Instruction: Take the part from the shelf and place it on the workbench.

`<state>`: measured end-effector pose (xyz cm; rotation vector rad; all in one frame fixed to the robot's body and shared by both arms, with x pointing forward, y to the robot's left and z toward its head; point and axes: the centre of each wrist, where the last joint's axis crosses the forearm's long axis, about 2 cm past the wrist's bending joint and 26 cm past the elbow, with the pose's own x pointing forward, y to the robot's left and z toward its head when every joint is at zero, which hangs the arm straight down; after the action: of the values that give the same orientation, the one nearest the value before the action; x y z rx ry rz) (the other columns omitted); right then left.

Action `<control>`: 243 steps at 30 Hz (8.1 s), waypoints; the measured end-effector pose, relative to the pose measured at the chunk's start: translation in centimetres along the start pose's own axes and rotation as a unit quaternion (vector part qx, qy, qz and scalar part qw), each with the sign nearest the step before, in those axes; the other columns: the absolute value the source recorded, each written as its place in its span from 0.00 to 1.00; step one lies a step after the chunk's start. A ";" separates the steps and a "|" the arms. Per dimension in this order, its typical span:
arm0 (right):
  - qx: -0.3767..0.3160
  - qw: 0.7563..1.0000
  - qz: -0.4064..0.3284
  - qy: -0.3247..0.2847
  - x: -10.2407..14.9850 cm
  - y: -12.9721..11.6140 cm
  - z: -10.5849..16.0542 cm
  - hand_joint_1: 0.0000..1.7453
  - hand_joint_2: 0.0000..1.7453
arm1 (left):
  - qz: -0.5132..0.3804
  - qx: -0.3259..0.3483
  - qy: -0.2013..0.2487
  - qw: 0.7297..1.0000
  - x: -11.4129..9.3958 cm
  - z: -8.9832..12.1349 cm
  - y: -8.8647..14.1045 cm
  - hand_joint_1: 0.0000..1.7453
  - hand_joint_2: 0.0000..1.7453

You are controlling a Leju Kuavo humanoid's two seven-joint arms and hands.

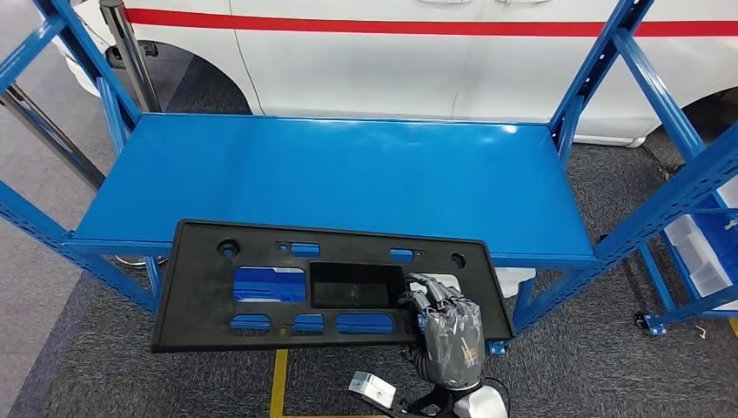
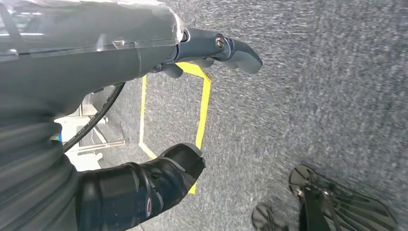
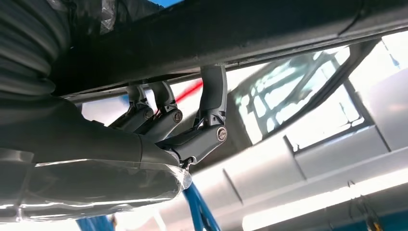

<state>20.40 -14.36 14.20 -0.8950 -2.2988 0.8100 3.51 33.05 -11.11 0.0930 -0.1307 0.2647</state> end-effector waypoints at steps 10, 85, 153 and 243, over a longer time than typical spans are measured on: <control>0.032 0.971 -0.236 0.037 1.0 1.5 0.3 1.00 1.00 | 0.002 0.000 0.001 1.000 -0.5 0.0 -0.1 0.00 1.00; 0.166 0.649 -0.738 -0.080 2.9 2.1 -1.6 1.00 1.00 | 0.003 -0.012 -0.011 1.000 0.4 0.0 0.1 0.00 1.00; 0.128 0.674 -0.722 -0.092 4.1 0.7 -0.3 1.00 1.00 | -0.072 -0.041 -0.005 0.997 -1.6 0.6 -6.0 0.00 1.00; 0.117 0.705 -0.692 -0.102 4.3 0.4 0.6 1.00 1.00 | -0.071 -0.027 0.001 0.997 -1.4 0.5 -5.2 0.00 1.00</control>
<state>17.43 -11.17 14.70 1.0826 -2.1330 0.4129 3.53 27.64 -11.21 0.0490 -0.1290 0.1192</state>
